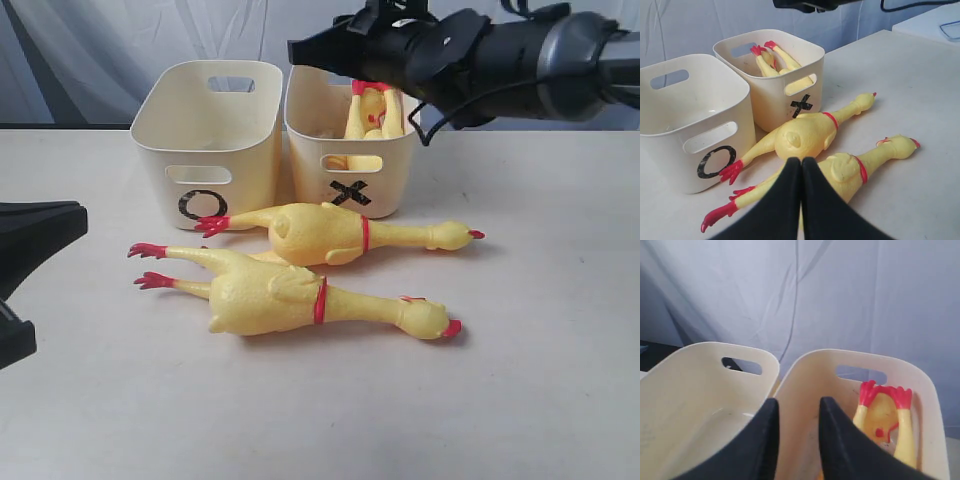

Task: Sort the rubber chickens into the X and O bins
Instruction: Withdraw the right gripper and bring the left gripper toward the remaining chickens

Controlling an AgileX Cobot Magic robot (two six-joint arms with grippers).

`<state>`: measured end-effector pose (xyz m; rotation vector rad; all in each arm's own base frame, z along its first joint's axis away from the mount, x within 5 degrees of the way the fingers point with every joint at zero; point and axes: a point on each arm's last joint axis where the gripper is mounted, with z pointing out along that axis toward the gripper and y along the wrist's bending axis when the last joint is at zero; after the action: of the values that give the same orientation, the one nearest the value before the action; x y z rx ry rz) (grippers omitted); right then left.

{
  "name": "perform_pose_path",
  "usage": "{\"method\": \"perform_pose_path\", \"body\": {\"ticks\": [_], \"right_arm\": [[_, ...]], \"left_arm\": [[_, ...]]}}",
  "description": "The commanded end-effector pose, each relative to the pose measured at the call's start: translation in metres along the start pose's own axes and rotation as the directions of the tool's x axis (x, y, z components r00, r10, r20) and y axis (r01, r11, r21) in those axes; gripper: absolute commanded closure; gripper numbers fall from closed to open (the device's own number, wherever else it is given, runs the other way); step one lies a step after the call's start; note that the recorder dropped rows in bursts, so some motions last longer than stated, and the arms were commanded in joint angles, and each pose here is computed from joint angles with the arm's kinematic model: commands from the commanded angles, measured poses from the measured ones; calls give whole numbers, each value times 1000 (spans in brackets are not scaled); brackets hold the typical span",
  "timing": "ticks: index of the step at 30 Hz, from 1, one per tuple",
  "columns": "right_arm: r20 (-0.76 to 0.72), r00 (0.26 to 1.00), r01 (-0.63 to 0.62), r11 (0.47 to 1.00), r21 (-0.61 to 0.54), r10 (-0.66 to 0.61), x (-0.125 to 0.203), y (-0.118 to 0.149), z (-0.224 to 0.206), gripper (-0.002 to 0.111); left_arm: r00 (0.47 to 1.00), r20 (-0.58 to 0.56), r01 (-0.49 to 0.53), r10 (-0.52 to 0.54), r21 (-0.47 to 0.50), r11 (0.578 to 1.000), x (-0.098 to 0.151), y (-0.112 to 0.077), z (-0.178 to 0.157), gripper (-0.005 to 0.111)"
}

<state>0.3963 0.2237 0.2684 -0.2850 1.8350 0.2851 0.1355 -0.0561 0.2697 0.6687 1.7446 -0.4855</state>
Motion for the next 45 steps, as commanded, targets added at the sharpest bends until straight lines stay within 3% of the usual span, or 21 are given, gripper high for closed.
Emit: {"method": "perform_pose_path", "body": {"ticks": [1,3,9,20,28,32,36,45], "right_arm": [[1,1000,-10,1000,-25,11,-13,-2,-25,103],[-4,999,-33,999,-5,33,-9,-6,-35,109],[23,1000,-3,998,66,1,-2,-22,-83,109],[108,994,-9,998,57,3,-7,-38,-174,109],[100,995,-6,994,-107,17,-3,-31,-229,109],[158,983,122,978,-170,-95,7,-20,-254,109],[225,958,222,956,-190,-177,20,-12,-269,109],[277,940,252,953,-166,-200,49,-6,-274,109]], "left_arm": [[1000,-11,-15,15,-1,1000,0,1,0,106],[999,-21,-24,24,-12,1000,1,2,0,106],[999,-24,-27,27,-14,1000,1,2,0,106],[999,-22,-29,28,-7,1000,1,1,0,106],[999,-22,-33,33,-7,999,1,1,0,106],[999,-22,-33,33,-7,999,1,1,0,106],[999,-22,-33,33,-7,999,1,1,0,106],[997,-22,-71,70,-11,997,1,2,0,106]]}}
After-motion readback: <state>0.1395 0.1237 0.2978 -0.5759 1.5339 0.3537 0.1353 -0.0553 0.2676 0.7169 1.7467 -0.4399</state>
